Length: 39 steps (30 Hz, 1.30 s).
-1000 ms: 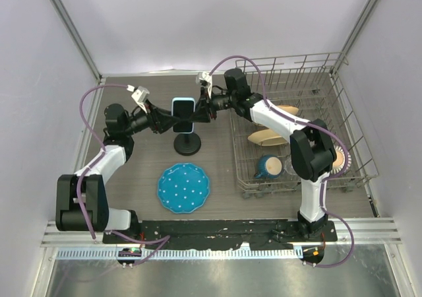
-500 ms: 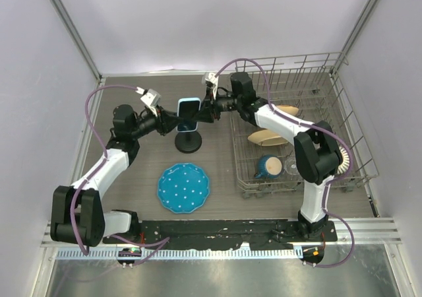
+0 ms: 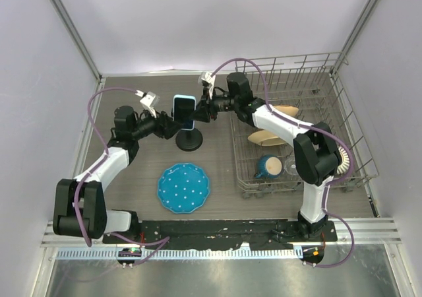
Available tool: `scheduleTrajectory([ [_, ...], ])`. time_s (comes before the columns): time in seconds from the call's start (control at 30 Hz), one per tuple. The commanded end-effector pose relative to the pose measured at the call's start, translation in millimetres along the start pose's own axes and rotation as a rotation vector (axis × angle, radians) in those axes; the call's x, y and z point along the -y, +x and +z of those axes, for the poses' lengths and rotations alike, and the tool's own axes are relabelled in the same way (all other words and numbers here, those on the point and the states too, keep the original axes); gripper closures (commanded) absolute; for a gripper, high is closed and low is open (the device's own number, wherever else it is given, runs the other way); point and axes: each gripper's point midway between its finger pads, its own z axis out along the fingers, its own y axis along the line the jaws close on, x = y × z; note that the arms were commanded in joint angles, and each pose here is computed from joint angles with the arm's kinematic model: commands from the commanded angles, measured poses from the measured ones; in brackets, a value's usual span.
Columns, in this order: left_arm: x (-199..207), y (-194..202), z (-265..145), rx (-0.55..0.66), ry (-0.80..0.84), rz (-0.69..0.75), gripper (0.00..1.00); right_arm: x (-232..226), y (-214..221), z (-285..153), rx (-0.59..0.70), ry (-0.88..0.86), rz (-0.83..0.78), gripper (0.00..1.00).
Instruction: Place the phone on the phone stand
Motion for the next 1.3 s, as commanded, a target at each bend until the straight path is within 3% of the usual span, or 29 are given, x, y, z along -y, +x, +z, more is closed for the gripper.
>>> scheduleTrajectory([
  [0.0, 8, 11, 2, -0.044, 0.088, -0.032, 0.38, -6, -40, -3, 0.073, -0.039, -0.074, 1.0],
  [0.17, 9, 14, 4, -0.054, 0.113, -0.062, 0.56, -3, -37, -5, 0.069, -0.046, -0.063, 1.0],
  [0.2, 6, 15, 6, -0.053, 0.11, -0.067, 0.71, -4, -38, -5, 0.073, -0.049, -0.066, 1.0],
  [0.3, -3, 12, 11, -0.05, 0.074, -0.067, 1.0, -4, -38, -6, 0.077, -0.043, -0.068, 1.0],
  [0.6, -32, 7, 5, -0.02, -0.132, -0.08, 1.0, 3, -35, -8, 0.078, 0.033, -0.074, 1.0],
  [0.63, -32, 8, 5, -0.028, -0.134, -0.098, 0.91, 3, -36, -8, 0.079, 0.038, -0.078, 1.0],
  [0.67, -31, 7, 5, -0.029, -0.134, -0.11, 0.58, 4, -36, -7, 0.079, 0.05, -0.081, 1.0],
  [0.73, -27, -5, 1, 0.002, -0.142, -0.125, 0.34, 3, -37, -6, 0.077, 0.057, -0.088, 1.0],
  [0.87, -24, -29, -17, 0.051, -0.226, -0.131, 0.3, 5, -36, -5, 0.071, 0.08, -0.093, 1.0],
  [0.97, -45, -46, -54, 0.114, -0.499, -0.21, 0.3, 5, -37, -3, 0.076, 0.085, -0.102, 1.0],
  [1.07, -37, -66, -95, 0.228, -0.616, -0.214, 0.31, 6, -37, 3, 0.086, 0.087, -0.108, 1.0],
  [1.17, -20, -77, -128, 0.327, -0.657, -0.208, 0.32, 0, -50, 12, 0.107, 0.07, -0.138, 1.0],
  [1.27, -13, -64, -146, 0.333, -0.691, -0.226, 0.32, -2, -54, 20, 0.112, 0.04, -0.147, 1.0],
])
